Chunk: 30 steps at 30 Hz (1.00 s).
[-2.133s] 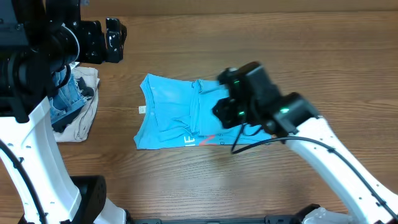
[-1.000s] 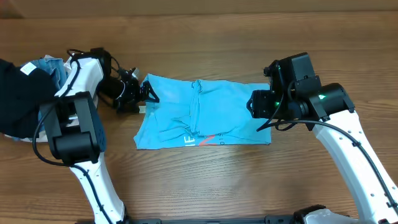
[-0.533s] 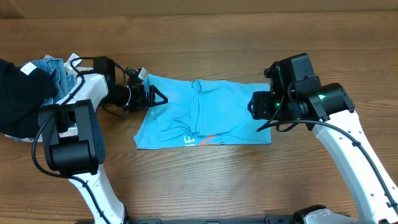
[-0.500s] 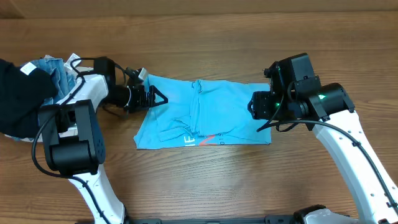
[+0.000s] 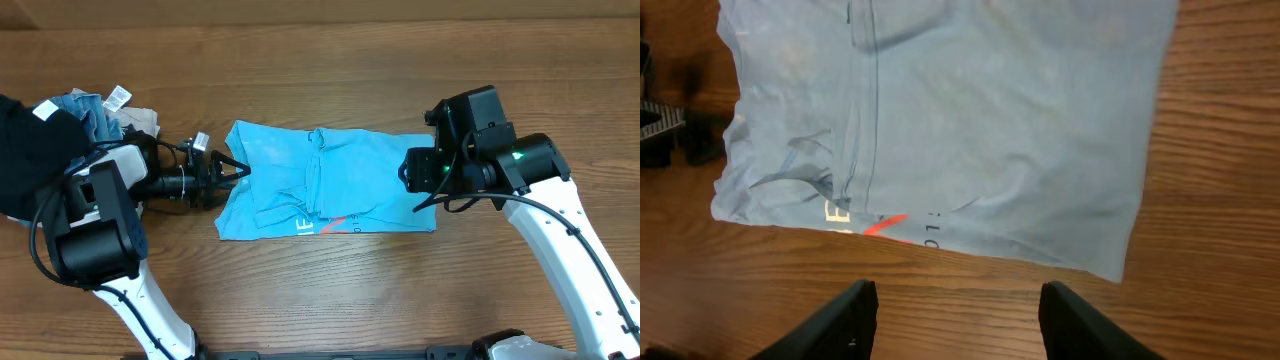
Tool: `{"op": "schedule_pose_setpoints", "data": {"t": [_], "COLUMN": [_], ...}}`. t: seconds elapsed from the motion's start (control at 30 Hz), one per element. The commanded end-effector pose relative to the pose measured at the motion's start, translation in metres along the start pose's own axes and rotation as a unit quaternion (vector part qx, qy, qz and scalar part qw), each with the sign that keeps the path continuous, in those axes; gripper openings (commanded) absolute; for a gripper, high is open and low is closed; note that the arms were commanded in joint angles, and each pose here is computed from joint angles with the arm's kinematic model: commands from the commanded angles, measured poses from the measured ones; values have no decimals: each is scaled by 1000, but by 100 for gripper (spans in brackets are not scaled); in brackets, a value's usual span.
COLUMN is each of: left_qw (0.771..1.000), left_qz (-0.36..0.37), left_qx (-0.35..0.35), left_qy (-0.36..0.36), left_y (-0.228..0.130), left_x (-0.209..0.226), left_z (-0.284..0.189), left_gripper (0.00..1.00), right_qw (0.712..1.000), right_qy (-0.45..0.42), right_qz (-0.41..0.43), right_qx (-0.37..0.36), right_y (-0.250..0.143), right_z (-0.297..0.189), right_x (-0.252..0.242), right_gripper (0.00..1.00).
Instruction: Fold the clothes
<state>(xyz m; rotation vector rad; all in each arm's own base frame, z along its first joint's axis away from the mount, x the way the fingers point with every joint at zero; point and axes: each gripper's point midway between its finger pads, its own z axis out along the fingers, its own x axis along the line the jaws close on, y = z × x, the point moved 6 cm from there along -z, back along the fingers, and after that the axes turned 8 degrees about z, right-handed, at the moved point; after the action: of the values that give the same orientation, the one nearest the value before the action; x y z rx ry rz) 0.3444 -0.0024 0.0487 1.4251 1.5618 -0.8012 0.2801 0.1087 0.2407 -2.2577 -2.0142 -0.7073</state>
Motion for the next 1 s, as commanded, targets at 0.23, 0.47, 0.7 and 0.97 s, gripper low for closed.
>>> {"op": "schedule_pose_setpoints", "data": {"t": [0.23,0.47,0.7,0.97], "left_qw": [950,948,950,958], "left_qz": [-24,-32,-68,-97], "left_qx": [195,198,176,111], "left_qy": [241,246,250,247], "left_y": [-72,-74,-69,-47], "left_x": [69,66,70,46], "left_z": [74,81,72,19], "left_gripper": [98,82,4,4], "right_qw": [1000,1000,1000,1000], "right_qy": [1,0,0,-5], "right_qz": [-3,-3,-3,-1], "right_qx": [-14,-13,-12,-4], "right_y": [5,4,4,1], "right_z": [-5,-5,-5,-5], "right_x": [1,1,1,-1], "right_gripper": [56,56,56,55]}}
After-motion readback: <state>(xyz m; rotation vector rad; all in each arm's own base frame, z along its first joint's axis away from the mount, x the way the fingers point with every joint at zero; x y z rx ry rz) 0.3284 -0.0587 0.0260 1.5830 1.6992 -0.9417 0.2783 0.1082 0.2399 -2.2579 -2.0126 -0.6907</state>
